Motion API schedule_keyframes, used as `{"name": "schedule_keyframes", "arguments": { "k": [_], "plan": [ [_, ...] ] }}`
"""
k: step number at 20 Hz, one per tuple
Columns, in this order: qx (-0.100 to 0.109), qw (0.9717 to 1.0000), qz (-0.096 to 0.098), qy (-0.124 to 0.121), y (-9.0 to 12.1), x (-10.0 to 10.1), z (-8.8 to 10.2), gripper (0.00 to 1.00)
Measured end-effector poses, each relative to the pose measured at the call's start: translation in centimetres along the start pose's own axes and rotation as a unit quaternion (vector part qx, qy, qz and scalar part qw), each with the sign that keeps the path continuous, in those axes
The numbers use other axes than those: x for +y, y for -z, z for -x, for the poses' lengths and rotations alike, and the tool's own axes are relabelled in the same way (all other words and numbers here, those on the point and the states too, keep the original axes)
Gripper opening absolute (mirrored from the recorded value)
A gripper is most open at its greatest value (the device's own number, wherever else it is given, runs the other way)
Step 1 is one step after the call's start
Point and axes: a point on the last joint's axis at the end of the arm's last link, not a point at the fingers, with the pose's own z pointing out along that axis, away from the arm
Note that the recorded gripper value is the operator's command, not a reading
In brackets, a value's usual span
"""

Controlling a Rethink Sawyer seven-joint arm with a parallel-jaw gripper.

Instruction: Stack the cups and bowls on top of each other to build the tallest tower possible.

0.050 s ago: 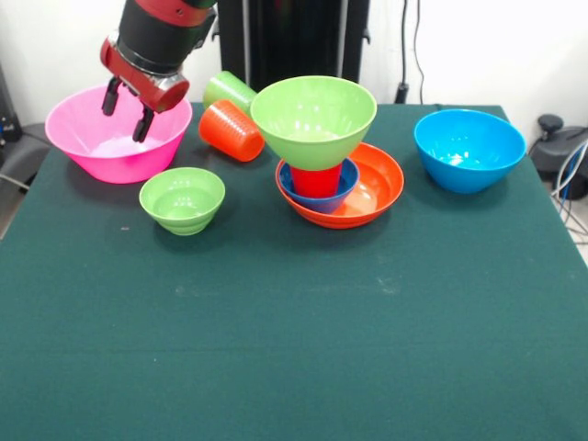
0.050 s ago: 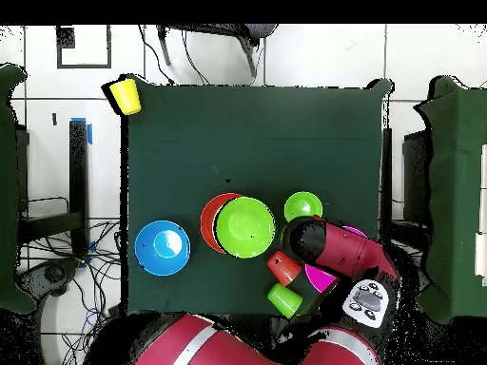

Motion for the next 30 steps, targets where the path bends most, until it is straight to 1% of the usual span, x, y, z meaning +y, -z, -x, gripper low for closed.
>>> {"name": "schedule_keyframes", "arguments": {
  "k": [14,20,30],
  "plan": [
    [0.000,1.0000,-0.001,0.002,-0.02,-0.04,-0.02,1.00],
    [0.007,1.0000,-0.003,-0.001,-0.21,-0.44,0.15,1.00],
    [-0.001,1.0000,0.000,-0.002,0.56,-0.27,0.55,1.00]
  ]
}}
